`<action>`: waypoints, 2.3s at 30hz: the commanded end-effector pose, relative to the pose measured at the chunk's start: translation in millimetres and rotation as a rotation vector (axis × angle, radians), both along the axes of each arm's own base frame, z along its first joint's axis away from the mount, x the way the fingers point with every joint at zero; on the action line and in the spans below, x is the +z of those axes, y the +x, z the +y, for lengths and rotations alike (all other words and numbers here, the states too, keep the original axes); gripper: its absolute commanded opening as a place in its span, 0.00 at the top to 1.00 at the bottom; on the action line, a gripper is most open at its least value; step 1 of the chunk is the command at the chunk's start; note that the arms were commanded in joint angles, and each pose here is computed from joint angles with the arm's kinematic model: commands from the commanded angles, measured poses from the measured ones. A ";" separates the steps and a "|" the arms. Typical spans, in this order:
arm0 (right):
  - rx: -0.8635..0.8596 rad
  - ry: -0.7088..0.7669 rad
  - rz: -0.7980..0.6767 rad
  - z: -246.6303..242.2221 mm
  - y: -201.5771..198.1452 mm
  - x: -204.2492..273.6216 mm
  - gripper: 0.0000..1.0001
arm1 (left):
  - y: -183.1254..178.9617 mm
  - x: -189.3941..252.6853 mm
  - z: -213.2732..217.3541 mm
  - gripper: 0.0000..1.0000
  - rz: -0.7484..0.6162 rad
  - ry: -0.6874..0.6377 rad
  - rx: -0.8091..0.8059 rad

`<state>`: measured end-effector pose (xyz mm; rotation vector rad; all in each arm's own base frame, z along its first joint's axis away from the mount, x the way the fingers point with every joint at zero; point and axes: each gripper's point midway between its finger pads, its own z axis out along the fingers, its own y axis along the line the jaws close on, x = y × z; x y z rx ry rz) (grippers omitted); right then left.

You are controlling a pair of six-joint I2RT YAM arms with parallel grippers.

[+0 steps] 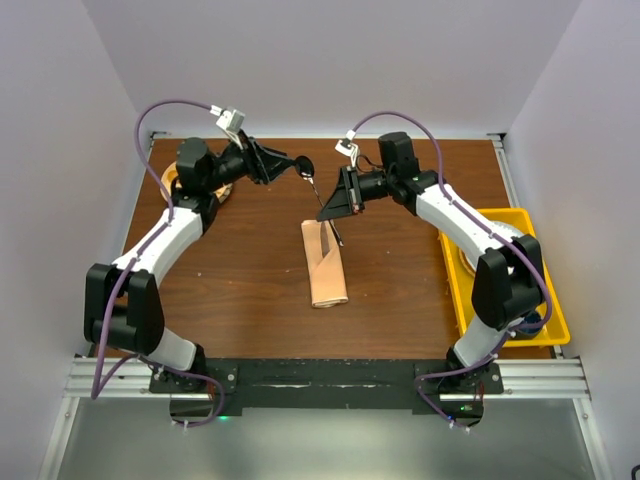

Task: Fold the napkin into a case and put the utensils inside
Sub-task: Pass from the right arm to the left

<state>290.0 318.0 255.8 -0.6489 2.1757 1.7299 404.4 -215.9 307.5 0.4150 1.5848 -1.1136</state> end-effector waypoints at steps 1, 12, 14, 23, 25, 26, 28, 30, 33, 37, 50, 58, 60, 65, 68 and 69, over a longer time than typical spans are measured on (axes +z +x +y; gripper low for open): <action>0.030 0.034 -0.050 -1.9 -8.5 18.5 1.00 | -20.8 23.2 -8.3 0.47 -0.089 -0.044 -0.089; 0.039 0.031 -0.044 -2.8 -11.0 18.6 1.00 | -22.2 39.5 11.6 0.42 -0.098 -0.147 -0.086; 0.040 0.030 -0.044 -3.2 -10.4 18.3 1.00 | -27.2 38.3 8.1 0.42 -0.102 -0.144 -0.126; 0.038 0.020 -0.055 -3.3 -8.5 16.9 1.00 | -10.3 17.3 -11.0 0.51 -0.078 0.028 -0.164; 0.036 0.014 -0.054 -3.7 -8.7 15.3 1.00 | -6.7 13.6 -10.8 0.58 -0.061 0.046 -0.160; 0.038 0.012 -0.063 -3.7 -9.1 14.8 1.00 | -6.0 12.8 -11.3 0.60 -0.073 0.059 -0.164; 0.039 0.008 -0.063 -4.0 -9.4 14.5 1.00 | -3.5 8.4 -12.6 0.66 -0.054 0.073 -0.174; 0.034 0.005 -0.067 -4.6 -8.3 14.2 1.00 | -3.8 4.9 -14.7 0.71 -0.048 0.081 -0.196; 0.032 -0.002 -0.063 -4.1 -6.5 11.9 1.00 | -5.7 1.3 -18.5 0.72 -0.037 0.092 -0.232; 0.033 -0.006 -0.062 -3.0 -4.8 10.2 1.00 | -8.3 -2.3 -20.8 0.71 -0.034 0.094 -0.262; 0.029 -0.012 -0.050 0.7 3.3 5.5 1.00 | -7.4 -9.1 -25.5 0.98 -0.024 0.096 -0.286; -0.052 -0.130 -0.138 -9.0 22.0 -8.7 0.35 | 15.0 -39.3 -11.3 1.00 0.027 0.153 -0.277; -0.080 -0.174 -0.140 -13.9 27.1 -17.8 0.34 | 23.9 -50.6 -5.1 1.00 0.057 0.167 -0.268; -0.148 -0.302 -0.152 -31.7 41.3 -48.2 0.30 | 42.3 -78.9 11.9 1.00 0.102 0.246 -0.265; -0.190 -0.333 -0.129 -39.5 51.1 -59.9 0.33 | 47.2 -104.5 17.1 1.00 0.117 0.301 -0.286; -0.194 -0.344 -0.120 -40.1 53.7 -65.2 0.33 | 49.3 -113.9 18.7 1.00 0.117 0.312 -0.294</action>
